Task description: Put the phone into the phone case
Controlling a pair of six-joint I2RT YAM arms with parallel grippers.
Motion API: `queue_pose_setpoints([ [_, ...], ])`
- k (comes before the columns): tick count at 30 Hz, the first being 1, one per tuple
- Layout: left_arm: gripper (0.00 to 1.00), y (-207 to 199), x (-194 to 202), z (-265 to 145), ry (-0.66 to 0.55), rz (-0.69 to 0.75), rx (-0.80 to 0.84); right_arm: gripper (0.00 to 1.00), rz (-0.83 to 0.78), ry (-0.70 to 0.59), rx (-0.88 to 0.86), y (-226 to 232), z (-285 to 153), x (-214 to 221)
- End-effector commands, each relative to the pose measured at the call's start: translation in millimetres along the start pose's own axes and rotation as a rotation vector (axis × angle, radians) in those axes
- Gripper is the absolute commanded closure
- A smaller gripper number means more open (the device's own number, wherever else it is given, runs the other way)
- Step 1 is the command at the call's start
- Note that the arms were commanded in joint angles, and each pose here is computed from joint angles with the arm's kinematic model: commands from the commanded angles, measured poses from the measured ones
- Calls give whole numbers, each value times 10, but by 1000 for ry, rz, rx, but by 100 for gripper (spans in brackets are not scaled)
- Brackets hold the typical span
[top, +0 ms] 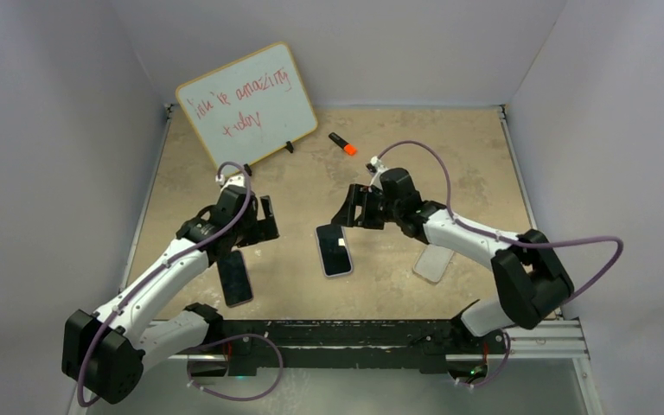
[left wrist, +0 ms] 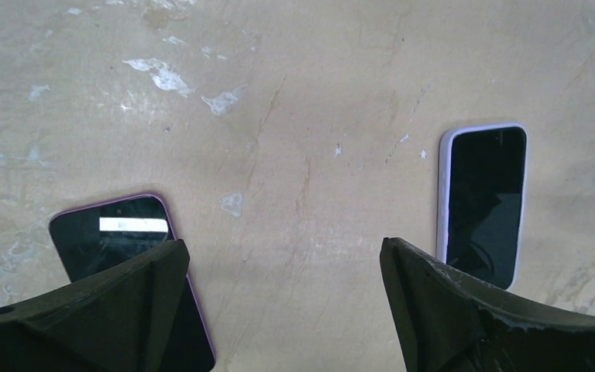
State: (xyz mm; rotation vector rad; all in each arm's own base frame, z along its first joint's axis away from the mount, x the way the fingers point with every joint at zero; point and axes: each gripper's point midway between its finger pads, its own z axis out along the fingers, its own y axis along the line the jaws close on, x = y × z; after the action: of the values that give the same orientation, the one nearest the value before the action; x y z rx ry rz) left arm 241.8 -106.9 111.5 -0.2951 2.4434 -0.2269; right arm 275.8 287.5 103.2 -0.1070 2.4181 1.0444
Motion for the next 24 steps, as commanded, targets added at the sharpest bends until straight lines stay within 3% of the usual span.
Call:
queue_pose_setpoints([
  [1, 0, -167, -49, -1, -10, 8, 89, 14, 80, -35, 150, -169, -210, -17],
  [4, 0, -286, -85, -20, -13, 45, 152, 1, 141, -110, 281, -338, -386, -90],
  [8, 0, -323, -150, -21, -26, 64, 160, 1, 283, -205, 579, -743, -706, -137],
  [14, 1, -512, -255, -92, -28, 150, 245, 1, 434, -212, 934, -1260, -1083, 37],
  [18, 1, -621, -334, -191, -34, 208, 298, 5, 489, -220, 1079, -1524, -1238, 113],
  [24, 1, -640, -307, -184, -41, 210, 321, 19, 538, -238, 1114, -1743, -1314, 215],
])
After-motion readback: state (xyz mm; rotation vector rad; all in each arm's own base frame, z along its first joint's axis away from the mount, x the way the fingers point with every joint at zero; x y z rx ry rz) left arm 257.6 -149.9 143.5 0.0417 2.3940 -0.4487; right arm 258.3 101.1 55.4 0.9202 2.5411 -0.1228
